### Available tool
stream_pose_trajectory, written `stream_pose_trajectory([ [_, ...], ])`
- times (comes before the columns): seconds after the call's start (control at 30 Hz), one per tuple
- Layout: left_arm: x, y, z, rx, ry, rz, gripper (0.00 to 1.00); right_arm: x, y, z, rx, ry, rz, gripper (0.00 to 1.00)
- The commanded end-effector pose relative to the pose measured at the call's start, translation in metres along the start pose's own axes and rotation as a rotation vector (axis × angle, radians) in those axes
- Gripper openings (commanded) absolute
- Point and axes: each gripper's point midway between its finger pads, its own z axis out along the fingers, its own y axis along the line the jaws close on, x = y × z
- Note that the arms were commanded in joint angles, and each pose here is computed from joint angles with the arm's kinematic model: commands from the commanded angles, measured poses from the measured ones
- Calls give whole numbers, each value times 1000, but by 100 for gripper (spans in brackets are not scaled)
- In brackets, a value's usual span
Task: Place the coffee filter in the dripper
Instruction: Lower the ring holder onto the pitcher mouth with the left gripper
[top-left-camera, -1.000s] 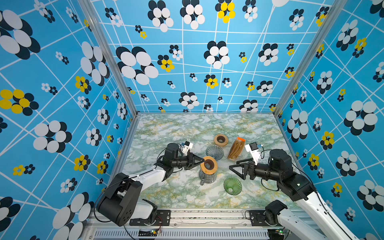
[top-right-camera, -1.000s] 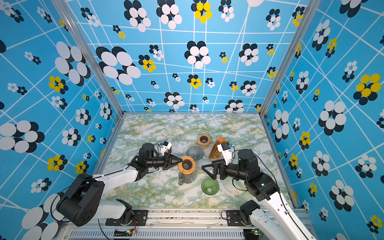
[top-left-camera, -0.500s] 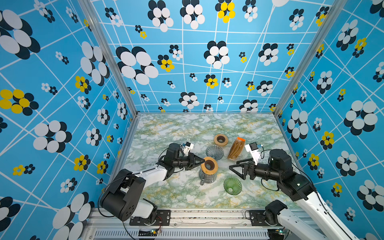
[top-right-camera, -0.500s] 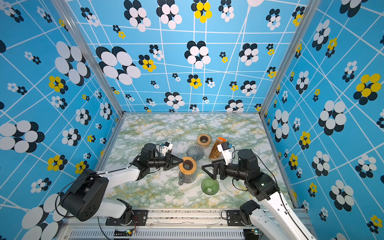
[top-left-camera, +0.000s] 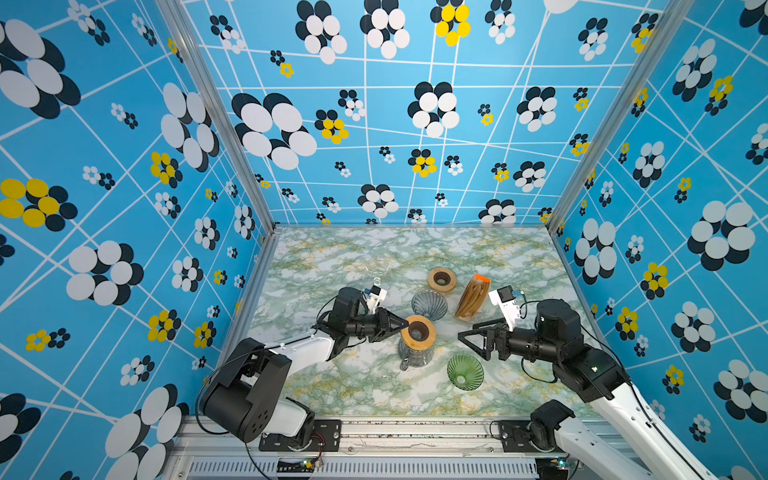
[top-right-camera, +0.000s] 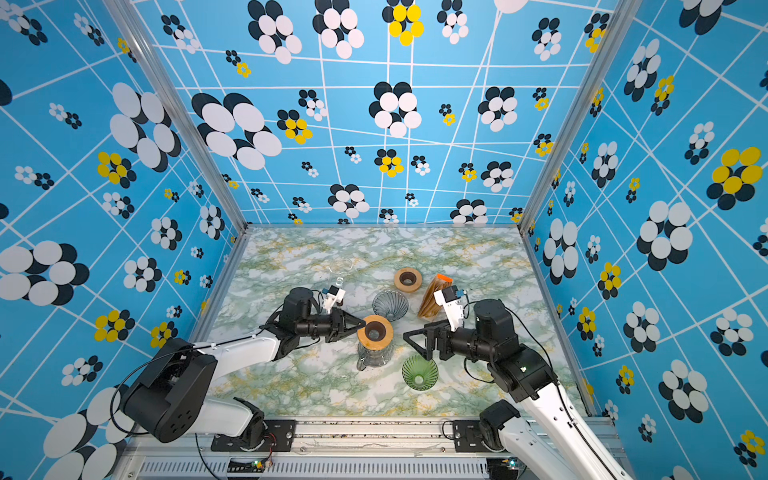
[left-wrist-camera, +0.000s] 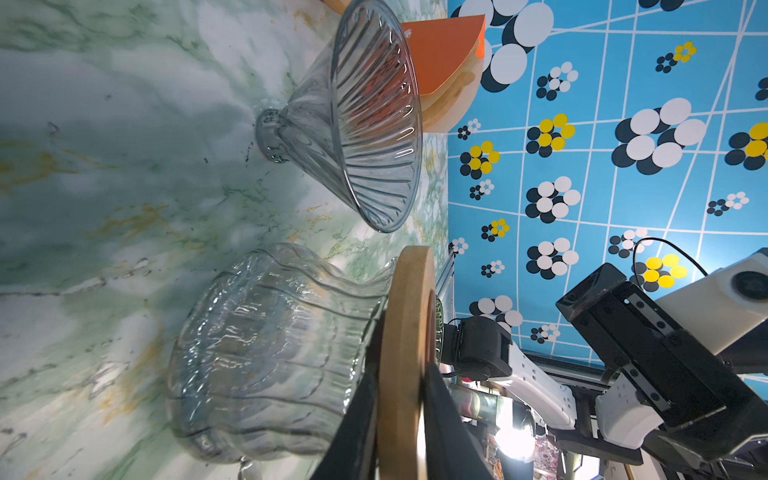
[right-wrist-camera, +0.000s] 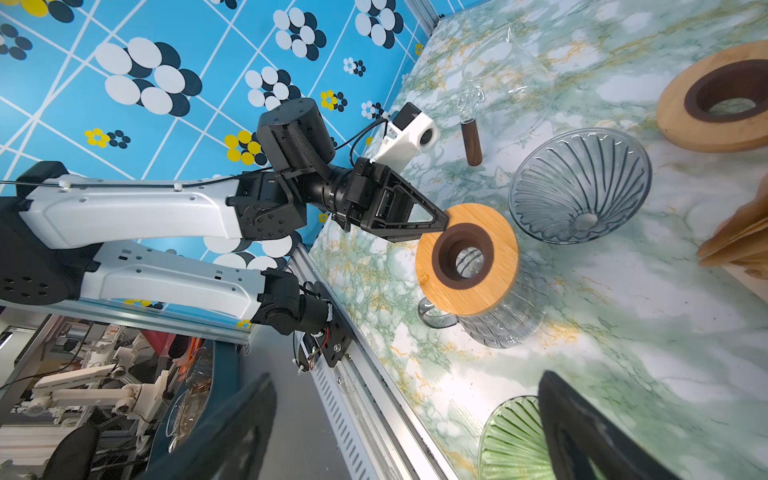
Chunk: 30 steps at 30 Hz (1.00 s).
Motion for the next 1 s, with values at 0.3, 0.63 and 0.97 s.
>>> stream_pose_trajectory([
  [0.3, 3, -1, -6, -52, -2, 53, 28, 6, -10, 5, 26, 4, 23, 99],
  [0.63, 7, 3, -7, -83, 11, 58, 32, 10, -16, 8, 41, 13, 32, 99],
  [0.97, 10, -9, -28, -163, -22, 138, 51, 14, -29, 2, 128, 25, 33, 98],
])
